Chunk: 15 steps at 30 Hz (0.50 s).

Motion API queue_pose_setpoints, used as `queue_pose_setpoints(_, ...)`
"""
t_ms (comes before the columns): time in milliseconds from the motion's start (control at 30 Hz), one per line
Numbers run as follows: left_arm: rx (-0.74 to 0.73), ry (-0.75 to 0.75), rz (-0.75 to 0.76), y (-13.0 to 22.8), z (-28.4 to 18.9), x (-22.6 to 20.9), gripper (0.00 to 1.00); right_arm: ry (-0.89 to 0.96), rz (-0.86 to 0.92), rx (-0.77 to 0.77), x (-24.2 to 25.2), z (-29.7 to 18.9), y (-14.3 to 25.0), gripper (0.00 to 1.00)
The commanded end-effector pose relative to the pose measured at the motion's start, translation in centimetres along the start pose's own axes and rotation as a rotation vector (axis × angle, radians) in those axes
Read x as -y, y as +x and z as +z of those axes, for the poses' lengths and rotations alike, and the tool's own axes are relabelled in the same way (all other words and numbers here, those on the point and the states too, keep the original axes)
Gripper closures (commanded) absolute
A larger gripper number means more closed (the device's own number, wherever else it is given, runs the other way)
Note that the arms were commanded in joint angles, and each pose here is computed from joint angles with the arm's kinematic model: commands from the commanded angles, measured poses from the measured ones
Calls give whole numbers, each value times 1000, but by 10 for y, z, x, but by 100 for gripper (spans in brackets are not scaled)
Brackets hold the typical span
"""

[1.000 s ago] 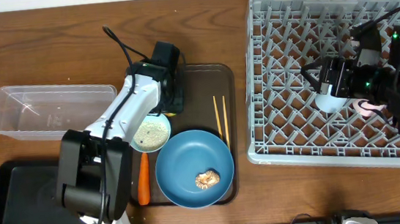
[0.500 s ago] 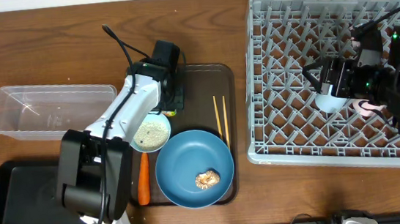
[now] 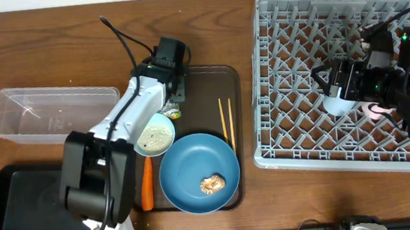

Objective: Sort waste into correct bins and load items into the dishwasher rack
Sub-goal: 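Grasp the white tissue on the tray with the left gripper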

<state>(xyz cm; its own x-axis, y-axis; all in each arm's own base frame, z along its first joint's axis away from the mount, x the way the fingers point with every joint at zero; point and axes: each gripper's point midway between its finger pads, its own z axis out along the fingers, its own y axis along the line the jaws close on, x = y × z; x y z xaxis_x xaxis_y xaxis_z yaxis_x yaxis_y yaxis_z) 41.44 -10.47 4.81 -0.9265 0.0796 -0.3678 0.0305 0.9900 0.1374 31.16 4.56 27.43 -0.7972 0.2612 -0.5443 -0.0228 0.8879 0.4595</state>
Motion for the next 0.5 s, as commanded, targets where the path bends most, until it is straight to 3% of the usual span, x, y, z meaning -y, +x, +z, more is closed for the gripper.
queue_pose_setpoints(0,-46,-49,14,11,21,-4,37,2,-19,-21,-1,4,5,25)
queue_pose_setpoints(133,-88,-63,12,20,38,-8,38,21,-21,-38,2,4,10,25)
queue_pose_setpoints(167,-93,-65,10,21,40,-9,44,27,-21,-41,3,4,10,25)
queue_pose_setpoints(233,-93,-66,6,21,41,-11,67,30,-21,-46,4,3,12,25)
queue_pose_setpoints(367,-64,-59,-2,10,30,-12,92,30,-20,-47,4,3,12,25)
queue_pose_setpoints(467,-11,-45,-14,-6,10,-11,94,30,-20,-47,4,3,12,25)
